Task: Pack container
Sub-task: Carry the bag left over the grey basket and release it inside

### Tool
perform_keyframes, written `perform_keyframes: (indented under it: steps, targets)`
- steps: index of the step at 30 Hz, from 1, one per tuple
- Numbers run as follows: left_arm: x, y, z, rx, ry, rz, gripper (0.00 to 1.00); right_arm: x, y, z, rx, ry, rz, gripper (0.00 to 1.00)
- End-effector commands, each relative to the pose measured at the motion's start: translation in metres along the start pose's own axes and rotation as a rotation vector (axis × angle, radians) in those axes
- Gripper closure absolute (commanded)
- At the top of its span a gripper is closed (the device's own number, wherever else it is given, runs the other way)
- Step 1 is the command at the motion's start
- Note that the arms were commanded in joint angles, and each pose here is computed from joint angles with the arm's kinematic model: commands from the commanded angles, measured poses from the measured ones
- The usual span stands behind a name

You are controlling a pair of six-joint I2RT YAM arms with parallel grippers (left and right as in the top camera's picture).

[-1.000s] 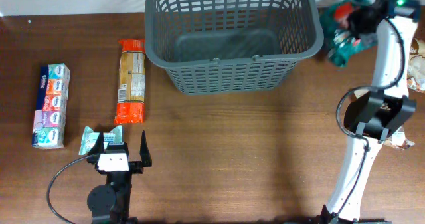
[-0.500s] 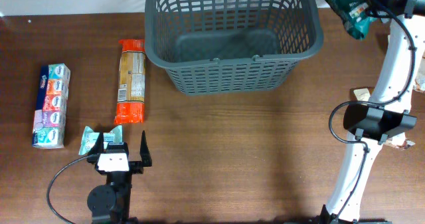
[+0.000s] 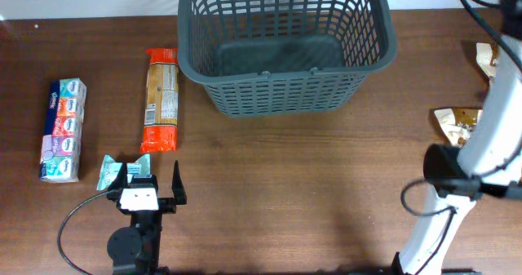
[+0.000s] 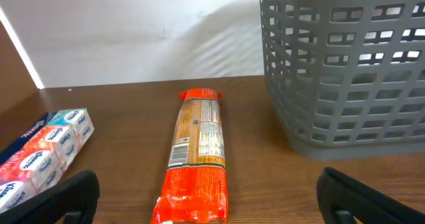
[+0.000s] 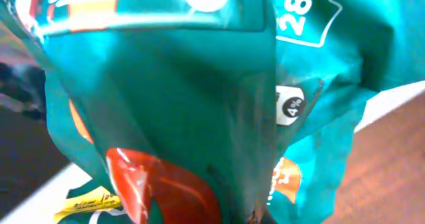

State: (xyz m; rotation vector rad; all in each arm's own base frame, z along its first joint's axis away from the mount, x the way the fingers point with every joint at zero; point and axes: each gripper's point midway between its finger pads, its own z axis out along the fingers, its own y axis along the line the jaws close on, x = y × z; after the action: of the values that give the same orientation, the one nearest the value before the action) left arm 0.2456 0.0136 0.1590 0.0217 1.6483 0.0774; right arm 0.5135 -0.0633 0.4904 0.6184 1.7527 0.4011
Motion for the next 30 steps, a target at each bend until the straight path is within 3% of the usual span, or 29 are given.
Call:
perform_keyframes:
  steps: [1, 13, 19, 30]
  targets:
    - [0.002, 0.0, 0.0, -0.002, -0.002, 0.016, 0.01, -0.018, 0.045, -0.041, -0.143, -0.065, -0.049, 0.96]
    - [0.001, 0.0, 0.0, -0.002, -0.003, 0.016, 0.01, 0.033, 0.106, -0.027, -0.335, 0.054, -0.21, 0.96]
    - [0.001, 0.0, 0.0, -0.002, -0.003, 0.016, 0.01, 0.08, 0.121, 0.0, -0.386, 0.184, -0.233, 0.96]
    - [0.002, 0.0, 0.0, -0.002, -0.002, 0.016, 0.01, 0.165, 0.077, 0.04, -0.245, 0.462, -0.215, 0.96]
